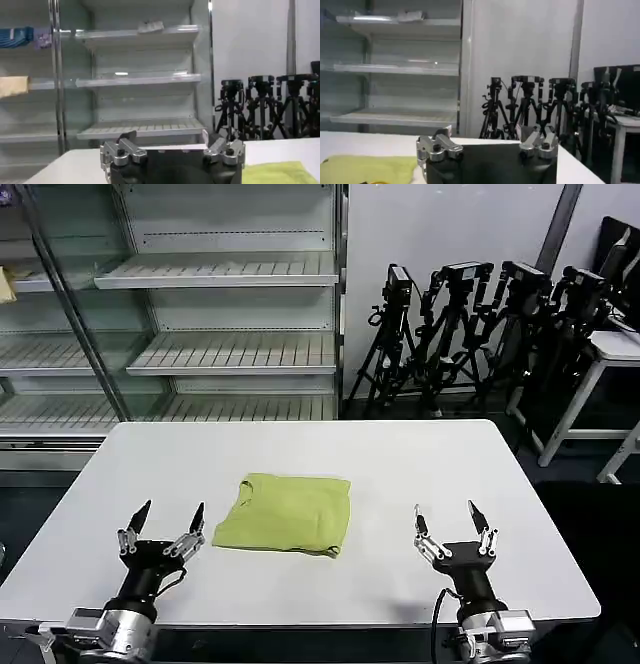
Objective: Fold and organize the clothes.
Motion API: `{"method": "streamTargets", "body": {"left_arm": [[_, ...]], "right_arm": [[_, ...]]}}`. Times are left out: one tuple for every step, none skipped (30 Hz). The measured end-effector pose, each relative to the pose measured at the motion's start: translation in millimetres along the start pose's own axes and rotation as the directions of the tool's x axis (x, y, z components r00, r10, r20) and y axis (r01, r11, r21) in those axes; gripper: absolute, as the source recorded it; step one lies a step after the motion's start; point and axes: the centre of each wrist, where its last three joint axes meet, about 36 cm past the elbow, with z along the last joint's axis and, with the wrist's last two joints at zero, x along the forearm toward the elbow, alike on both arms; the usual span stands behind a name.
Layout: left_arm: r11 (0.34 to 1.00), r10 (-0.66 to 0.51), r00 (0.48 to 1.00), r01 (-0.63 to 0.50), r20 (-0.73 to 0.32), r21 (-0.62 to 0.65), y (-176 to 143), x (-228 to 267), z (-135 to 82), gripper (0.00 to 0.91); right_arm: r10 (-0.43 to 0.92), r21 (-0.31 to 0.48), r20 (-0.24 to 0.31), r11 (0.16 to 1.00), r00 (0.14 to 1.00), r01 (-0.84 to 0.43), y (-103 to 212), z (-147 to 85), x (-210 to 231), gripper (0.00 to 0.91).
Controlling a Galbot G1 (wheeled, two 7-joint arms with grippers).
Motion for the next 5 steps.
{"method": "streamTargets", "body": {"left_arm": [[1.0, 0.0, 1.0, 0.0, 0.002, -0.002, 0.2, 0.1, 0.0, 0.907], [1.0, 0.0, 1.0, 0.0, 0.005, -0.005, 0.6, 0.0, -0.2, 0.907], [1.0, 0.0, 1.0, 0.0, 0.008, -0.009, 0.9, -0.2, -0.4, 0.907], [1.0, 0.0, 1.0, 0.0, 0.01, -0.011, 1.1, -0.3, -0.1, 0.907], [1.0, 0.0, 1.0, 0.0, 0.011, -0.014, 1.3, -0.4, 0.7, 0.907]], "right_arm": [[0.0, 0.0, -0.002, 1.0, 1.0, 0.0, 0.6, 0.6, 0.2, 0.907], [0.0, 0.0, -0.005, 1.0, 1.0, 0.0, 1.3, 1.1, 0.2, 0.907], [0.001, 0.001, -0.006, 1.0, 1.0, -0.001, 1.7, 1.3, 0.1, 0.907], [0.002, 0.004, -0.006, 1.0, 1.0, -0.002, 1.8, 1.3, 0.0, 0.907], [0.003, 0.007, -0.005, 1.0, 1.0, -0.003, 1.7, 1.3, 0.1, 0.907]]}}
